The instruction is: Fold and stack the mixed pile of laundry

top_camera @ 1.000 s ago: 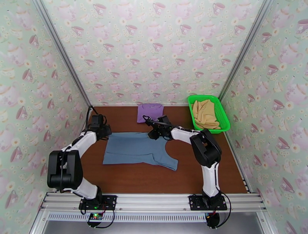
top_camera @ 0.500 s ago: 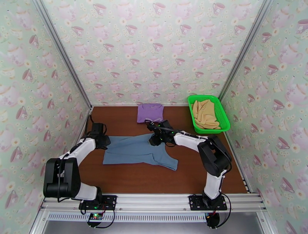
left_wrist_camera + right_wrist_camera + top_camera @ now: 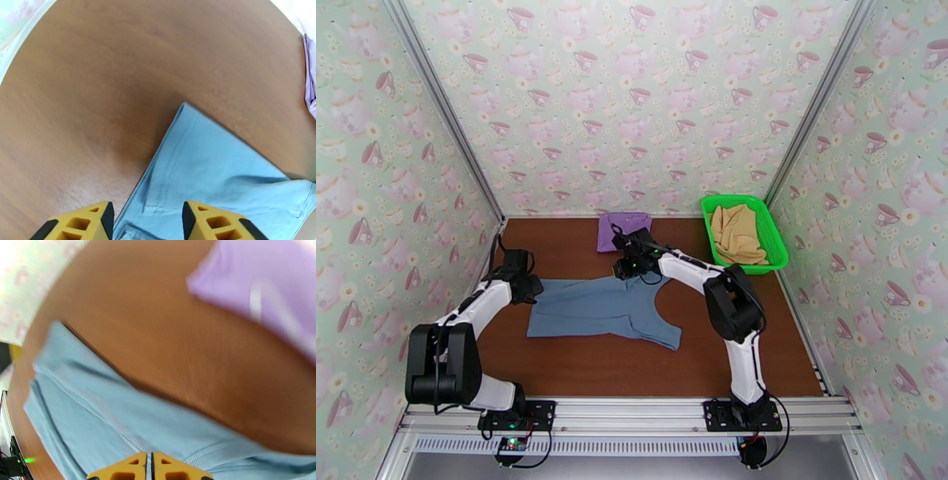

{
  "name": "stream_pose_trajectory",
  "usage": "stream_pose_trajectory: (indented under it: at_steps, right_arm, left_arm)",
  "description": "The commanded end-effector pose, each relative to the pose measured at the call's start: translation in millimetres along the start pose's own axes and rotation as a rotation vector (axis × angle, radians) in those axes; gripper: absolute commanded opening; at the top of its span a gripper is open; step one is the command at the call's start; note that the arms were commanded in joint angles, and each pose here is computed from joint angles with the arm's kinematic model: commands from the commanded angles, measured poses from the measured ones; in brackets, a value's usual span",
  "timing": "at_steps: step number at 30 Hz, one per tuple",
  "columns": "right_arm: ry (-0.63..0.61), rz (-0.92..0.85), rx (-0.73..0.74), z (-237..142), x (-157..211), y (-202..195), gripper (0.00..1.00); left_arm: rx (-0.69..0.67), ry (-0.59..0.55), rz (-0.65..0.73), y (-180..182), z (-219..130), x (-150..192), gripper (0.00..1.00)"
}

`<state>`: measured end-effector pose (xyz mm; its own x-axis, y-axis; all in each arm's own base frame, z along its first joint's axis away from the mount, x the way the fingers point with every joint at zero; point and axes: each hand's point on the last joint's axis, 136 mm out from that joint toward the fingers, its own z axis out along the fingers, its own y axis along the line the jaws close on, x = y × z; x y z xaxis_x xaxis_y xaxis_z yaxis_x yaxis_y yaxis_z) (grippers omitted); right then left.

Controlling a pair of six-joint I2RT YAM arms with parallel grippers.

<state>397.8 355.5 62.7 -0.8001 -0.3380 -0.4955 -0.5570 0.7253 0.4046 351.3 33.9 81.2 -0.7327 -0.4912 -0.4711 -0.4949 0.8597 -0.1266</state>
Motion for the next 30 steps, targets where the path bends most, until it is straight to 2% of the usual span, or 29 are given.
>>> stream_pose_trajectory:
  at_steps: [1, 4, 7, 12, 14, 17, 22, 26, 30]
  right_arm:
    - [0.104, 0.079, 0.008, 7, 40, -3, 0.13]
    - [0.134, 0.097, 0.058, 6, 62, -15, 0.13]
    - [0.124, 0.099, 0.095, 0, 62, -22, 0.16]
    - [0.047, 0.079, 0.174, -36, 39, -27, 0.31]
    - [0.044, 0.083, 0.238, -51, 41, -37, 0.34]
    - [0.079, 0.098, 0.314, -58, 56, -57, 0.33]
    - [0.165, 0.116, 0.341, -39, 74, -81, 0.3]
    - [0.231, 0.113, 0.382, -26, 77, -98, 0.28]
    - [0.314, 0.083, 0.438, -26, 81, -112, 0.28]
  left_arm:
    - [0.012, 0.019, 0.017, -6, 0, -1, 0.52]
    - [0.016, 0.012, 0.023, -8, -3, -4, 0.56]
    - [0.029, 0.001, 0.021, -10, -9, -8, 0.62]
    - [0.051, -0.047, 0.016, -10, -34, -15, 0.73]
    - [0.042, -0.078, 0.011, -5, -48, -19, 0.75]
    - [0.055, -0.117, -0.011, -3, -67, -22, 0.75]
    - [0.081, -0.165, -0.042, -3, -87, -29, 0.75]
    - [0.087, -0.202, -0.043, -1, -103, -34, 0.85]
    - [0.128, -0.239, -0.053, -3, -119, -36, 0.87]
